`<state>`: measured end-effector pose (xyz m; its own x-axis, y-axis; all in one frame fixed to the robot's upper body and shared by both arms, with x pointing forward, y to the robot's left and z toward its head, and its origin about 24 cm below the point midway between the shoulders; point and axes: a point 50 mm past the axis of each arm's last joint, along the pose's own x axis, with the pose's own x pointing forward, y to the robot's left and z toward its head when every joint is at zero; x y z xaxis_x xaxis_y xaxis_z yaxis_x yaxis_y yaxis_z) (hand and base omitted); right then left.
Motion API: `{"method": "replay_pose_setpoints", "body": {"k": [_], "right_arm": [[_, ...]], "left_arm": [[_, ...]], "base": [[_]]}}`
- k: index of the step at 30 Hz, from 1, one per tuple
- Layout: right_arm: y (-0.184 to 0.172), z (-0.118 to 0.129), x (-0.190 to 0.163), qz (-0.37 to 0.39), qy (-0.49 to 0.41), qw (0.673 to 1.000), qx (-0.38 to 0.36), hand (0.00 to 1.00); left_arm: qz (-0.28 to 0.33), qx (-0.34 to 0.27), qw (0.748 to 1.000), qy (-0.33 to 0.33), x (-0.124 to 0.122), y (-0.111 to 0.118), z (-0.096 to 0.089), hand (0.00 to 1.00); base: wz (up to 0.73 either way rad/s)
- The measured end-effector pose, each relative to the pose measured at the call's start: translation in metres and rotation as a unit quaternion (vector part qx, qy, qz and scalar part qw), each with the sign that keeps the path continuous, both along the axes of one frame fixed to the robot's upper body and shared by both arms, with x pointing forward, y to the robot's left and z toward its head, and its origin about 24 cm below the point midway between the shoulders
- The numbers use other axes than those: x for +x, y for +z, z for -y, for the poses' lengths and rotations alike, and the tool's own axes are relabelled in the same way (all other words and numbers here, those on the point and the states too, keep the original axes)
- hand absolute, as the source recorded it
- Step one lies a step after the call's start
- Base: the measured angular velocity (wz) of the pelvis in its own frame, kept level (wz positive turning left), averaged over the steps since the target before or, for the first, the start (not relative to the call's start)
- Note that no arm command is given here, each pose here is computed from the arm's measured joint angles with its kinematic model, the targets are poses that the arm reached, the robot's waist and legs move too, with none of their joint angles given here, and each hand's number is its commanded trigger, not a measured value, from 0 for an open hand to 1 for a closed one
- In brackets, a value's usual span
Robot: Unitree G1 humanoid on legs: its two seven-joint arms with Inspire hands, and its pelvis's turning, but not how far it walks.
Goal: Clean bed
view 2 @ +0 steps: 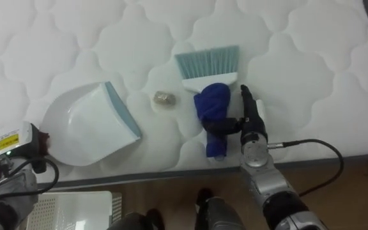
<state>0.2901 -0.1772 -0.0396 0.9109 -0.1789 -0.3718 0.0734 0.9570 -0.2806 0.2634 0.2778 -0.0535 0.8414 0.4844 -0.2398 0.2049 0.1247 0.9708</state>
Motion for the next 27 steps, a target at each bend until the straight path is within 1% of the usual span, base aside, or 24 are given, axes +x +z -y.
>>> {"method": "replay_pose_setpoints", "body": {"k": [4, 11, 12, 13, 14, 15, 16, 18, 21, 23, 27], "right_arm": [[0.000, 0.000, 0.001, -0.003, 0.004, 1.000, -0.004, 0.00], [-0.003, 0.001, 0.002, -0.011, 0.022, 0.999, -0.038, 0.00], [-0.003, 0.004, 0.001, -0.012, 0.024, 0.999, -0.048, 0.15], [-0.004, 0.005, 0.001, -0.014, 0.026, 0.998, -0.055, 0.54], [-0.005, 0.005, 0.000, -0.017, 0.029, 0.998, -0.062, 0.69], [-0.006, 0.005, -0.001, -0.019, 0.031, 0.997, -0.065, 0.98], [-0.008, 0.006, -0.002, -0.024, 0.035, 0.996, -0.076, 1.00], [-0.011, 0.009, -0.004, -0.029, 0.037, 0.994, -0.097, 1.00], [-0.009, 0.020, -0.004, -0.030, 0.038, 0.990, -0.135, 1.00], [-0.007, 0.032, -0.003, -0.031, 0.034, 0.987, -0.155, 1.00], [-0.007, 0.040, -0.003, -0.036, 0.027, 0.982, -0.182, 1.00]], "left_arm": [[-0.005, -0.005, 1.000, 0.000, 0.002, 0.001, 0.001, 1.00], [-0.005, -0.006, 1.000, -0.001, 0.003, 0.001, 0.001, 1.00], [-0.006, -0.005, 1.000, 0.000, 0.003, 0.001, 0.001, 1.00], [-0.007, -0.005, 1.000, 0.001, 0.002, 0.001, 0.001, 1.00], [-0.009, -0.005, 1.000, 0.001, 0.001, 0.000, 0.000, 1.00], [-0.010, -0.005, 1.000, 0.001, 0.000, -0.001, 0.000, 1.00], [-0.011, -0.005, 1.000, 0.002, -0.001, -0.001, 0.000, 1.00], [-0.012, -0.005, 1.000, 0.002, -0.001, -0.001, 0.000, 1.00], [-0.014, -0.003, 1.000, 0.002, -0.001, -0.002, 0.000, 1.00], [-0.014, -0.004, 1.000, 0.003, -0.001, -0.002, 0.000, 1.00], [-0.020, -0.008, 1.000, 0.002, -0.001, -0.002, 0.000, 1.00]], "base": [[0.00], [0.00], [0.00], [0.00], [0.00], [0.00], [0.06], [0.06], [0.00], [0.00], [0.00]]}}
